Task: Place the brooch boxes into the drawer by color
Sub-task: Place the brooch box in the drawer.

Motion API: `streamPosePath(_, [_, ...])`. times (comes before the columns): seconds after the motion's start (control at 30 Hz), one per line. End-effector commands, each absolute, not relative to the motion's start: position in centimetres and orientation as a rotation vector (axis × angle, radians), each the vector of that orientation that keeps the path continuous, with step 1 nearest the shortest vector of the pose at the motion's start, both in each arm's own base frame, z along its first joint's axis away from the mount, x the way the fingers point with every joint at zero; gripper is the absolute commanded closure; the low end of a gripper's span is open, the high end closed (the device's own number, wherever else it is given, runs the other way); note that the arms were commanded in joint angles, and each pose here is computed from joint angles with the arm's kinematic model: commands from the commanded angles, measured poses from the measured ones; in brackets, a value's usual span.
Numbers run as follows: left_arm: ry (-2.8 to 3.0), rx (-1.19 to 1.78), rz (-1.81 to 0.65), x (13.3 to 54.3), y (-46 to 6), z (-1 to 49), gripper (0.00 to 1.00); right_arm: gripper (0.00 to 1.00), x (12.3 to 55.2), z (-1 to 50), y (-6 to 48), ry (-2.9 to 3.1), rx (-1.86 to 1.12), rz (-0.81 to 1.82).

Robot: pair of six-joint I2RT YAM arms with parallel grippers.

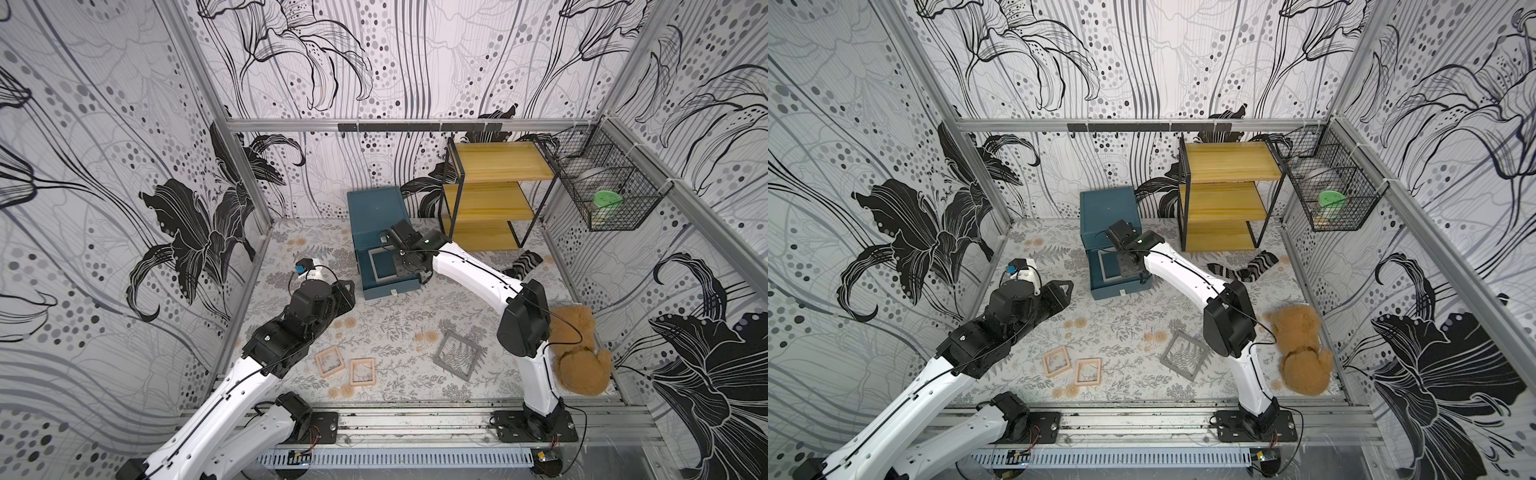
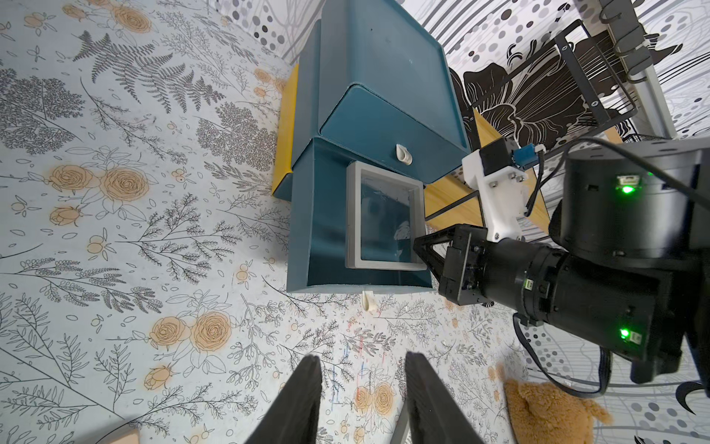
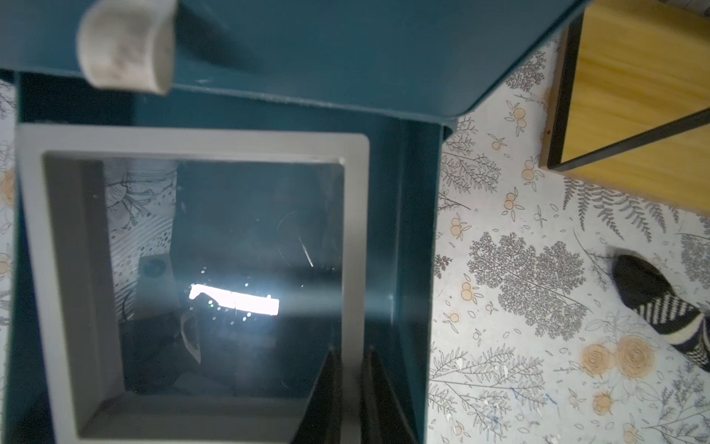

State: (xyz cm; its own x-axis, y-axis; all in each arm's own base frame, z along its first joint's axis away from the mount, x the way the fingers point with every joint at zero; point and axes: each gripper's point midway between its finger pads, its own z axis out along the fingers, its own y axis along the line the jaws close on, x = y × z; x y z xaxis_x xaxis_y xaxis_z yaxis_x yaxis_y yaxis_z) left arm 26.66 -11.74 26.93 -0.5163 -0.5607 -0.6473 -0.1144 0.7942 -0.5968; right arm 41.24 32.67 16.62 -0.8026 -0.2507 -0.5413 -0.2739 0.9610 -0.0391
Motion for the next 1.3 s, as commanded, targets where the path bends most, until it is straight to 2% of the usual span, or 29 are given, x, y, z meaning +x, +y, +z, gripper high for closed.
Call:
streamPosePath(0.0, [2.039, -0.485, -0.618, 26.7, -11.6, 28.2, 0.59, 1.0, 41.9, 16.2, 32.9, 2.54, -0.363, 0.055])
streamPosePath(0.9, [2.046, -0.465, -0.636, 27.4, -12.5, 28.3, 0.59, 1.0, 42.0, 11.7, 32.7, 2.632, -0.336, 0.057])
streamPosePath(1.27, [2.049, -0.457, -0.644, 27.6, -12.7, 28.4, 0.58, 0.72, 42.2, 12.7, 33.1, 2.617, -0.323, 0.091])
